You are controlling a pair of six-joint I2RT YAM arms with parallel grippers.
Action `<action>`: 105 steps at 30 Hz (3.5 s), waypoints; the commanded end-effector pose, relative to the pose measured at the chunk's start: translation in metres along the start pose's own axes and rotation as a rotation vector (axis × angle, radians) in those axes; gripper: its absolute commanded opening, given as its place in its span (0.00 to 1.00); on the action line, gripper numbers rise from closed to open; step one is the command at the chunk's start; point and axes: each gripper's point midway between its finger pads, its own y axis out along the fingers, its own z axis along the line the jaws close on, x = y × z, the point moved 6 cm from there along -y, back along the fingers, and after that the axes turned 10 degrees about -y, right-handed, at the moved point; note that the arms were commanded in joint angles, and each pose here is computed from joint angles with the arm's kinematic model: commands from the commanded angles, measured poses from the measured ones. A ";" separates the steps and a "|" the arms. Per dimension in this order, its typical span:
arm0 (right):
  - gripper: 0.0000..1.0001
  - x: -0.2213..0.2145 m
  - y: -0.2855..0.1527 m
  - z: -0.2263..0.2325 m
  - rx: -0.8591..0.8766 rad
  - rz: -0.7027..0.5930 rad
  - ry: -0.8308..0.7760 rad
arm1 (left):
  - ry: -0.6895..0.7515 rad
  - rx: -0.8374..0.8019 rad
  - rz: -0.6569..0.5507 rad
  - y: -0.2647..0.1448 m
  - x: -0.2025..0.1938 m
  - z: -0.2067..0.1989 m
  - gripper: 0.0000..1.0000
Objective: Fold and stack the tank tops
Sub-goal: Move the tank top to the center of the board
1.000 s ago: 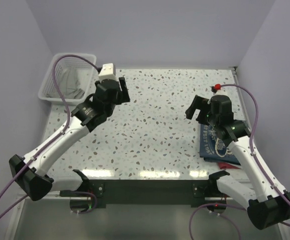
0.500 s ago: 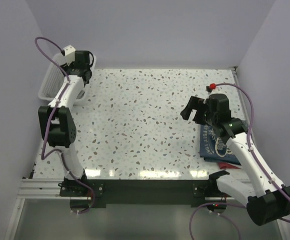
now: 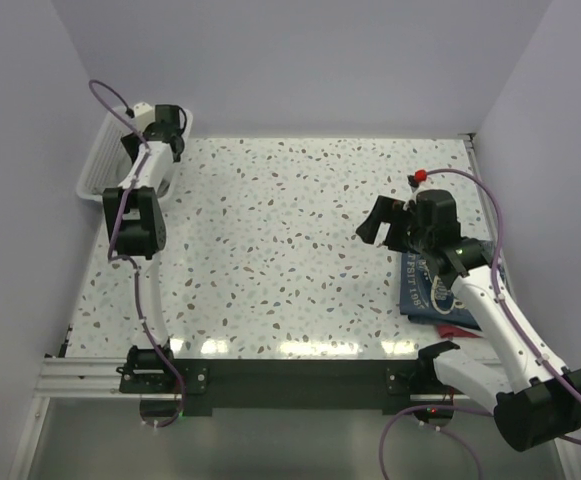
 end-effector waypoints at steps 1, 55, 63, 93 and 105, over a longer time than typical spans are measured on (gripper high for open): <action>0.99 0.004 0.000 0.005 0.044 -0.036 -0.016 | -0.065 0.017 -0.097 -0.002 0.036 -0.001 0.84; 0.99 -0.005 0.019 0.007 0.076 0.023 0.026 | 0.129 -0.133 -0.044 0.086 -0.001 -0.001 0.45; 0.98 -0.005 0.019 0.007 0.078 0.022 0.021 | 0.070 -0.250 -0.021 0.077 0.006 -0.017 0.00; 0.99 0.023 0.012 0.014 0.093 -0.073 -0.014 | -0.259 -0.884 -0.535 -0.282 0.245 -0.025 0.00; 0.99 0.032 -0.006 0.014 0.065 -0.134 -0.009 | -0.236 -1.176 -0.308 -0.391 0.168 -0.006 0.02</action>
